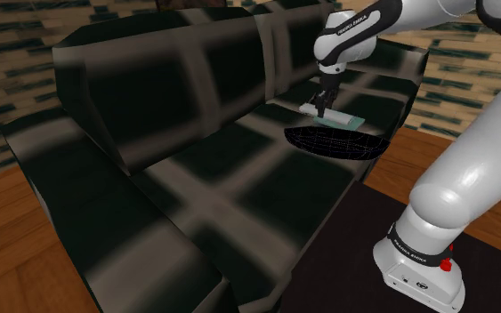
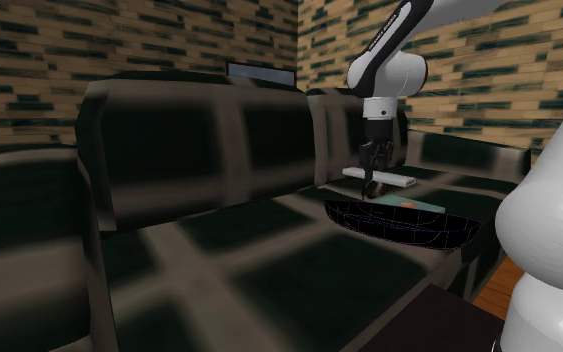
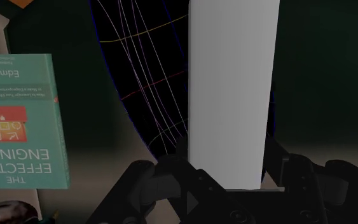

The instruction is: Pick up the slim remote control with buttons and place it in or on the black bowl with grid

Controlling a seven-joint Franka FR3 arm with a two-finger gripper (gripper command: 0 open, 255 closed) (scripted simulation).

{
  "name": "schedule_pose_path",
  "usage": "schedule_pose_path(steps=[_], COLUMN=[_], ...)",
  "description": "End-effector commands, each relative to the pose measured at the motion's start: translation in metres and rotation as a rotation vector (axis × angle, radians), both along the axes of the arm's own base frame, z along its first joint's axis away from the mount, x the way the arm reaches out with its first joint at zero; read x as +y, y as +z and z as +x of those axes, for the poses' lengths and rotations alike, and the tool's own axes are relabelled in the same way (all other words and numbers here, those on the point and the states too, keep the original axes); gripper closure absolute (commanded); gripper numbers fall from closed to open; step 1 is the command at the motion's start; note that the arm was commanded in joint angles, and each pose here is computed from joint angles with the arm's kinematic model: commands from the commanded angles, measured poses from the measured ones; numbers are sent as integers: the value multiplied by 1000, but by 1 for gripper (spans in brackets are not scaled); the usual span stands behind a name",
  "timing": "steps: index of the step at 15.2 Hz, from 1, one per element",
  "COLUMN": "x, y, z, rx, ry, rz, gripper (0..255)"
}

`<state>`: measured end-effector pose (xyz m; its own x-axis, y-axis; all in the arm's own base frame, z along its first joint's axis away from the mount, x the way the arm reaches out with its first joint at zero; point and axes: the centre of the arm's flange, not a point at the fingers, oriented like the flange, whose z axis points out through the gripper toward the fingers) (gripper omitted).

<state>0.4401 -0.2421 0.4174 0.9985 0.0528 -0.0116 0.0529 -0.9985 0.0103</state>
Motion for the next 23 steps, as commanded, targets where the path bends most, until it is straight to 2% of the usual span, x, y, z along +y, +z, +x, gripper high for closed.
schedule_pose_path(steps=[1, 15, 23], x=[-28, -28, -28], y=[-1, -75, -76], z=[-7, -7, -7], rx=[0, 0, 0], ry=[2, 2, 2], rz=[0, 0, 0], gripper=[255, 255, 255])
